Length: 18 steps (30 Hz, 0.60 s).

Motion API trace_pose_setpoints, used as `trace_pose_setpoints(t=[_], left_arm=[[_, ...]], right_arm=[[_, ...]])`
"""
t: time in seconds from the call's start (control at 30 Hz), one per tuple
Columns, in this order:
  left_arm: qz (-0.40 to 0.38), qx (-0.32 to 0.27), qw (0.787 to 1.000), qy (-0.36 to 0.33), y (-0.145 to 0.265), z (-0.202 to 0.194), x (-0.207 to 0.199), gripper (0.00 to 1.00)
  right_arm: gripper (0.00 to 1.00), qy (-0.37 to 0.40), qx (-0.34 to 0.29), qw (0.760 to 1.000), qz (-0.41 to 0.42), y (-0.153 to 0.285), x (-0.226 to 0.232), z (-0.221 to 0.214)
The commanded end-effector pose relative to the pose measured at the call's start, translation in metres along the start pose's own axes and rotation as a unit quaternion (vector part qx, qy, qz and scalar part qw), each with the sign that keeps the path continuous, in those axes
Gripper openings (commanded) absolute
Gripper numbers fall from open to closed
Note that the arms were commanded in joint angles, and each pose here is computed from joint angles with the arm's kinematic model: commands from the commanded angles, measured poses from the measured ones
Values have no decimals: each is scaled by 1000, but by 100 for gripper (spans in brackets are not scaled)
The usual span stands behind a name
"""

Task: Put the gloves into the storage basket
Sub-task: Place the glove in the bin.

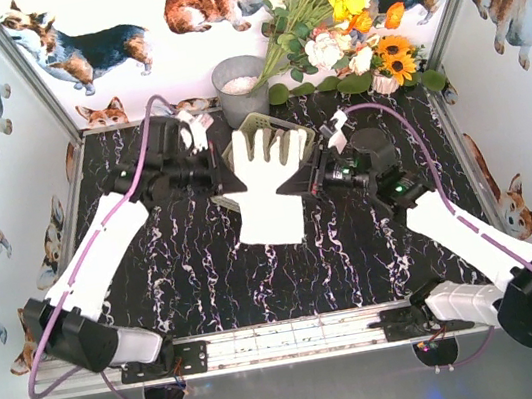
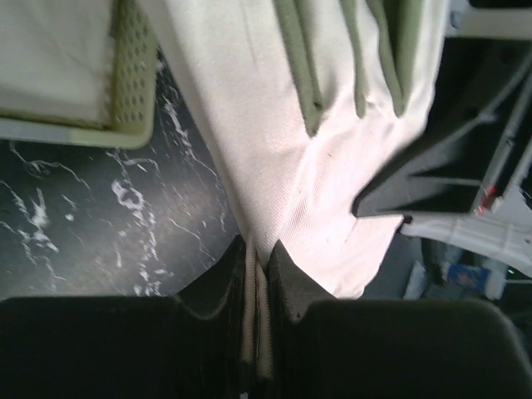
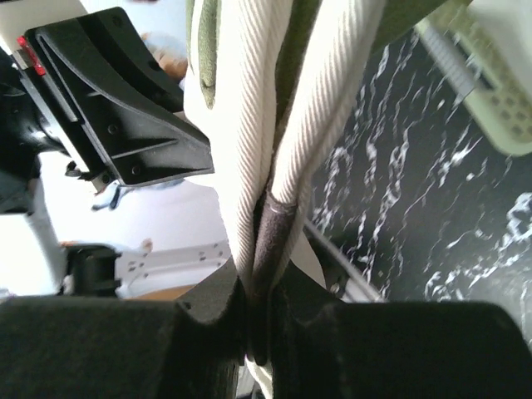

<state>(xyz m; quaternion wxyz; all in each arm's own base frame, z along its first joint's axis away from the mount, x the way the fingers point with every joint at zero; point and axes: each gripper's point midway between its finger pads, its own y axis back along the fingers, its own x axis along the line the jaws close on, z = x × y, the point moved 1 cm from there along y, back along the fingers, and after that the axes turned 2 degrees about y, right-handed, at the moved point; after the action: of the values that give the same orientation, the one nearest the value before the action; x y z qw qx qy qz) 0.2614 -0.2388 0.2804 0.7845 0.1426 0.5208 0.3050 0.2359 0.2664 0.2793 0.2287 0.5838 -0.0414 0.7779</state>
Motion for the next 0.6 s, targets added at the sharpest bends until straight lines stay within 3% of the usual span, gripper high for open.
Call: trace_pose_setpoints(t=[0.0,0.2,0.57], left_arm=[[105,-74,991,-49,-3,50,30,0],[174,-73,979,-79,-26,86,56,0],[255,-84,957,-106,-73,130,108,0]], right_arm=[[0,47,-96,990,-91,2,-8,26],[0,67,-159,976,-135,-25,-29,49],[0,104,-178,944,-259,-66,-82,86]])
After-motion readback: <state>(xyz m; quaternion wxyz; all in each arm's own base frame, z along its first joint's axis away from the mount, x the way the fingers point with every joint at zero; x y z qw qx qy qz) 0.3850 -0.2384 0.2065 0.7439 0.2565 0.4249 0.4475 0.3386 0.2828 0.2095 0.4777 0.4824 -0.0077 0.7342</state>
